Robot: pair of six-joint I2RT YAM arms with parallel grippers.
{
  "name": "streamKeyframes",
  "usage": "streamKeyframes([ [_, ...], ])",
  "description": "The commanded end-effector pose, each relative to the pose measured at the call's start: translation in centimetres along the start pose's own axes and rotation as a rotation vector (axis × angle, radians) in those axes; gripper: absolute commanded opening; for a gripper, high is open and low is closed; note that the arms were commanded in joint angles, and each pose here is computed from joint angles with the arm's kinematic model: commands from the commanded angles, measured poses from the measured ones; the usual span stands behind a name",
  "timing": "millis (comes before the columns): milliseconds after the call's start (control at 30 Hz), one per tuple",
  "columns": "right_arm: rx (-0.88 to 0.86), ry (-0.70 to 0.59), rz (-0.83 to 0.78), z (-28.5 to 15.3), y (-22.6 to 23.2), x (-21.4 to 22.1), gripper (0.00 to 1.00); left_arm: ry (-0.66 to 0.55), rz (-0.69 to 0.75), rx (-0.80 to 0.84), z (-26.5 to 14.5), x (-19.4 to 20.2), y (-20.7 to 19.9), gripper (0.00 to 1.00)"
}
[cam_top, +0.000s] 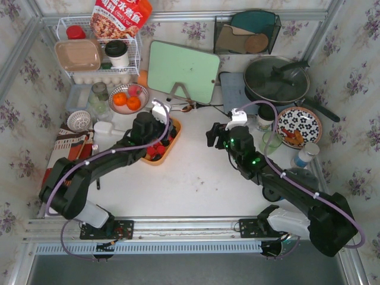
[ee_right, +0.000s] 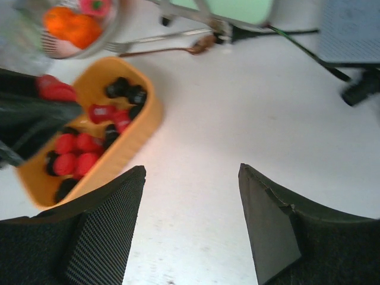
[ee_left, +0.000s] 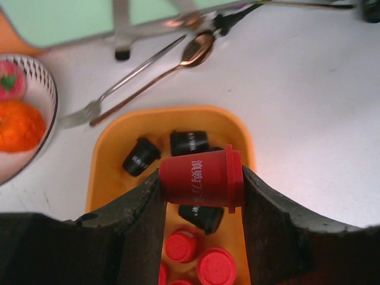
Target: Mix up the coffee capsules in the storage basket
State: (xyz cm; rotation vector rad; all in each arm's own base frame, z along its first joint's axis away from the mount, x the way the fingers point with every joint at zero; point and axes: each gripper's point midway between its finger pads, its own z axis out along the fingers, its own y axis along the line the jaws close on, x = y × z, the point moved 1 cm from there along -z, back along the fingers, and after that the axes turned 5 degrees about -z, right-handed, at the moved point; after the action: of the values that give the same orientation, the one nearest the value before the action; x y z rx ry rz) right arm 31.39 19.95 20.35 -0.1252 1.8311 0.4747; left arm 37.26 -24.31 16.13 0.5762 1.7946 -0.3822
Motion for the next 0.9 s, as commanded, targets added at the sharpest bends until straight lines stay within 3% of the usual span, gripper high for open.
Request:
streamKeyframes([
  [0,0.234,0.023,-0.037,0.6,-4.4,1.5,0.71,0.208,-0.128,-0.14,0.5,3.7,3.1,0.33],
  [133,0.325,0.035,0.03,2.7,-8.2,2.0,0.69,0.322,-0.22,-0.172,2.0,5.7,4.5,0.35],
  [433,0.384,0.129,0.06,9.1,-12.1,3.5,0.62,0.413,-0.215,-0.194,3.8,7.8,5.3,0.41],
  [867,0.55,0.176,0.093,12.4,-17.5,5.4,0.61,0.421,-0.205,-0.24,3.1,7.9,6.1,0.74],
])
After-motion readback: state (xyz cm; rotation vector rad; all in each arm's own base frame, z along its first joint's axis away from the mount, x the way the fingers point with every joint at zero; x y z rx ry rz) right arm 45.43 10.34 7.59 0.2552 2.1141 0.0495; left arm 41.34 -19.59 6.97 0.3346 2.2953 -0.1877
